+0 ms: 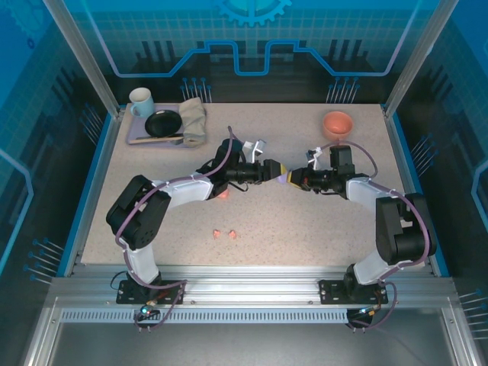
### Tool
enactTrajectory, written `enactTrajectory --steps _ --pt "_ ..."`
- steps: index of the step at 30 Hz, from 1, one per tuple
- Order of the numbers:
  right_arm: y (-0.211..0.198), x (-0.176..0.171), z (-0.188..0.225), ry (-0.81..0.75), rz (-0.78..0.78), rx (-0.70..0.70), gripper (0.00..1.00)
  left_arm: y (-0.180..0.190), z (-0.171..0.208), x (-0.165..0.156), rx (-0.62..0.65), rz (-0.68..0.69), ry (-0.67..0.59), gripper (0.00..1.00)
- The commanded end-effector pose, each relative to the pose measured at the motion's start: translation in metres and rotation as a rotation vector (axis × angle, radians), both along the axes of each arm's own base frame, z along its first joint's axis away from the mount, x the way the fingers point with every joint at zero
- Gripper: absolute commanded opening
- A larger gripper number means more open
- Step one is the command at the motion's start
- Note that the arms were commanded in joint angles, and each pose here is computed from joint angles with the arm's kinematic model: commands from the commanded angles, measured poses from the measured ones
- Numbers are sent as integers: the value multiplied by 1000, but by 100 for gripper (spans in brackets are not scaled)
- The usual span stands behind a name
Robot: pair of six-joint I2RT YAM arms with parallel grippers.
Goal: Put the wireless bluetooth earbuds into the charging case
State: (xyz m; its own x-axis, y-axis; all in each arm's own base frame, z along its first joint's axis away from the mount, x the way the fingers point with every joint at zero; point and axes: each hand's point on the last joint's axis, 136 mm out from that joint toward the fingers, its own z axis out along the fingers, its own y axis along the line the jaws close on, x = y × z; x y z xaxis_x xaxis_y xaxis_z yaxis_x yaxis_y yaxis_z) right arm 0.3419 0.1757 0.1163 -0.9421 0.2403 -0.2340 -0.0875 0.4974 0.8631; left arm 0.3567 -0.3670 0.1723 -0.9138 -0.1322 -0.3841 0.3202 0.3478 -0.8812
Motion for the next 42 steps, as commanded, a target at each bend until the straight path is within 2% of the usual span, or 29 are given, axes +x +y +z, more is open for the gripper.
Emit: enactTrajectory --steps 1,9,21,27,31,33,34,37,38,42 --pt "1 1 6 -17 9 -17 0 -2 11 6 -1 3 -49 63" --pt "1 1 2 -5 20 -22 0 -2 -11 6 61 -25 -13 63" --pt "5 0 1 2 32 -30 0 -4 -44 4 90 -39 53 44" --pt "1 -2 -9 32 13 -64 0 3 -53 5 111 0 50 45" --pt "1 -14 -19 85 8 -151 1 16 -52 10 131 62 37 49" --pt "4 -24 -25 107 19 -214 14 24 -49 13 136 95 33 53" --pt "4 -29 -28 115 21 -252 25 28 -48 13 141 110 32 55" --pt "8 -44 -33 140 26 -327 47 39 -45 15 157 150 29 61" --pt "8 -51 -34 149 24 -355 53 42 -43 15 160 157 26 63" --pt "6 -75 -39 169 28 -454 62 52 -39 12 182 184 25 70"
